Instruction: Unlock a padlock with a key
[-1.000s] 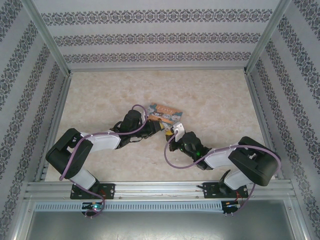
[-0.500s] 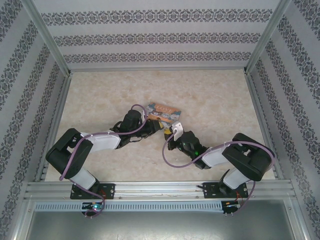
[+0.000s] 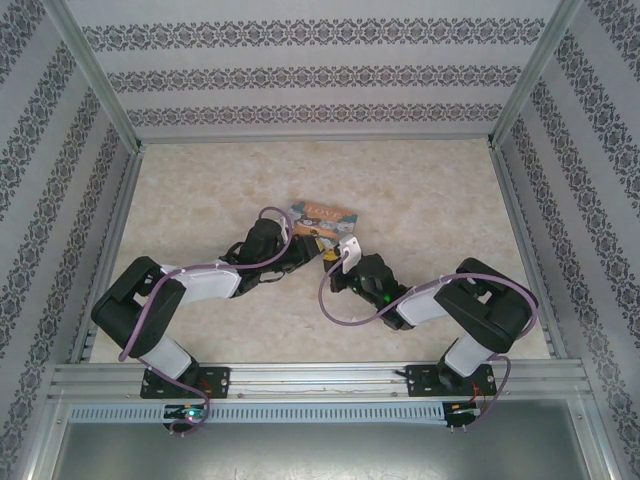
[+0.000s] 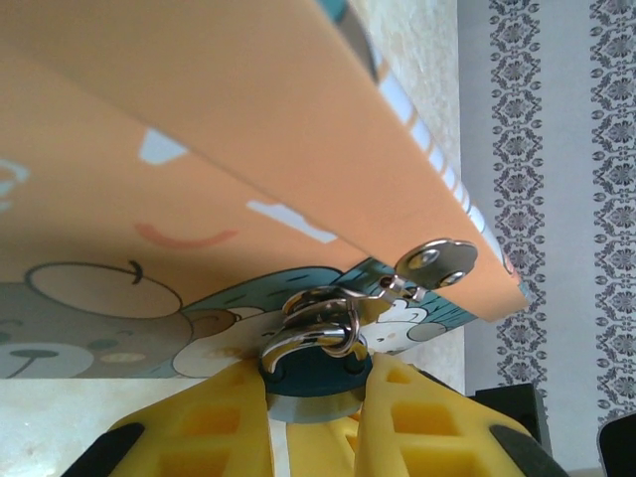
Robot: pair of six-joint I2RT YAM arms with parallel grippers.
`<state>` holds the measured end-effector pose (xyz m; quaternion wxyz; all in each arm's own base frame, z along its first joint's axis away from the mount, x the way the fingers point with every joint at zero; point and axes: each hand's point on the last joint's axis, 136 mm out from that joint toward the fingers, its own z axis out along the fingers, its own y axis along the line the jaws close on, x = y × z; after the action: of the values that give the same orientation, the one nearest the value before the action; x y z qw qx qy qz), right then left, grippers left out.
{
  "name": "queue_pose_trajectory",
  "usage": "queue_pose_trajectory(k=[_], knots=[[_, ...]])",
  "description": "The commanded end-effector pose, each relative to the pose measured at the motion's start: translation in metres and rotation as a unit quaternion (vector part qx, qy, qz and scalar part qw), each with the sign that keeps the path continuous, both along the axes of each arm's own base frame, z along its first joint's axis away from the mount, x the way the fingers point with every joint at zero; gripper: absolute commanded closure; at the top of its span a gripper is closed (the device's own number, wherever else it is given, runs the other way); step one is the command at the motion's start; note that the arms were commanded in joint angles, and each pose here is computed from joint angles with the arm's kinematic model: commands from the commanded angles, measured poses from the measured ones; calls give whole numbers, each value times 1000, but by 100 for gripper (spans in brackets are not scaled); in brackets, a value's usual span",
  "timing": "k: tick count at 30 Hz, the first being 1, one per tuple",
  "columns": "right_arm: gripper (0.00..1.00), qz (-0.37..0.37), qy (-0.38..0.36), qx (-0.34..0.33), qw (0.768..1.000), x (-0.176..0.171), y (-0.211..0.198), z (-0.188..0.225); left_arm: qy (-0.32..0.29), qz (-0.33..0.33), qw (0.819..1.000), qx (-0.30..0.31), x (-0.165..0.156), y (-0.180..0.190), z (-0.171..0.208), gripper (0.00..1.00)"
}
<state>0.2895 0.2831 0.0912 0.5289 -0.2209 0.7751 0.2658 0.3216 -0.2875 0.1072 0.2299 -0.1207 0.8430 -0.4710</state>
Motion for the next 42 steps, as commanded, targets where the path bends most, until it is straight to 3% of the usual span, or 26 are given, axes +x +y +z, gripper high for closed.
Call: queue_pose_trajectory(k=[1,30,42], knots=[[100,40,-90,88,991,13,31,74,-26,-72,996,-50,-17,-28,35,79],[100,80,-129,134,979,17,53,112,-12,-88,994,-60,-20,-41,27,80],[100,42,-76,98,991,7,39,67,0,-80,995,-57,-15,-41,7,79]])
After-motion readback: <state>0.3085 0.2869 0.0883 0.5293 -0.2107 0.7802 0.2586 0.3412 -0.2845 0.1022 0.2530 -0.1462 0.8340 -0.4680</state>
